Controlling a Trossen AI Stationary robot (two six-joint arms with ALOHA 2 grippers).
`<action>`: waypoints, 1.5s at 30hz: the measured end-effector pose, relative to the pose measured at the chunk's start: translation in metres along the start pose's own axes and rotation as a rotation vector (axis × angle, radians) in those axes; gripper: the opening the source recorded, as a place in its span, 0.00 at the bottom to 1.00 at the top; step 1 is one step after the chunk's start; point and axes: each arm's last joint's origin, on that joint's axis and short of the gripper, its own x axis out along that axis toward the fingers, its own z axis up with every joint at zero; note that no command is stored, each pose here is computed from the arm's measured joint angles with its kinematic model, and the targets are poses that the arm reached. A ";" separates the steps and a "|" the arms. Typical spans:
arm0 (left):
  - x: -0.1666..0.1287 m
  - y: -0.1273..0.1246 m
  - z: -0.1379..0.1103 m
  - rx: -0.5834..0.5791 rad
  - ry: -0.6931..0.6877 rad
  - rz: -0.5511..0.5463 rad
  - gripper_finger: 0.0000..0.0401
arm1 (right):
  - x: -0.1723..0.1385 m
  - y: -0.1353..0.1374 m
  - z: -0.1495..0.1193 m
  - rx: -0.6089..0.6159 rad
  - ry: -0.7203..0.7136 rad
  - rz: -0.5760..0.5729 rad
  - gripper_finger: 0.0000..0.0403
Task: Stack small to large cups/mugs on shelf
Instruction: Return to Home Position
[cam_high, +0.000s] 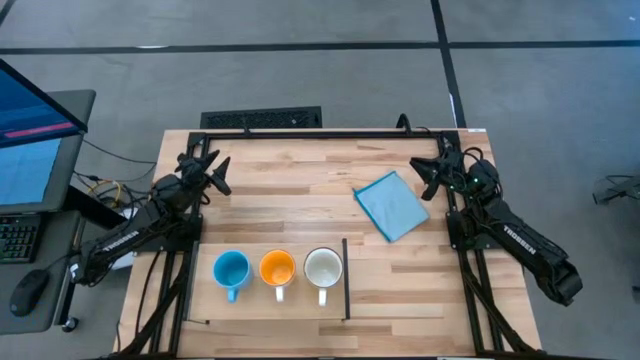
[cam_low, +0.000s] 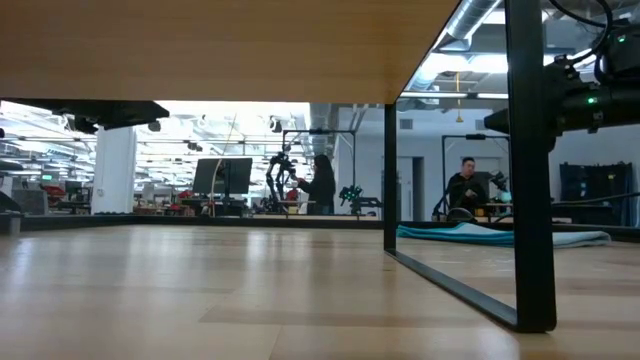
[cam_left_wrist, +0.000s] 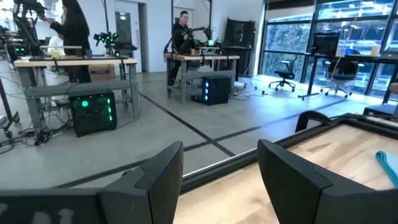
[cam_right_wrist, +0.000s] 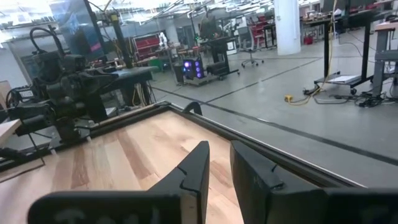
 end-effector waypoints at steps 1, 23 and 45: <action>0.000 0.000 0.000 0.000 0.000 0.000 0.49 | 0.000 0.000 0.000 0.000 0.000 0.000 0.21; 0.000 0.000 0.000 0.000 0.001 0.002 0.49 | 0.000 0.000 0.000 0.001 0.000 0.000 0.21; 0.000 0.000 0.000 0.000 0.001 0.003 0.49 | -0.017 0.000 0.004 -0.161 -0.072 -0.124 0.21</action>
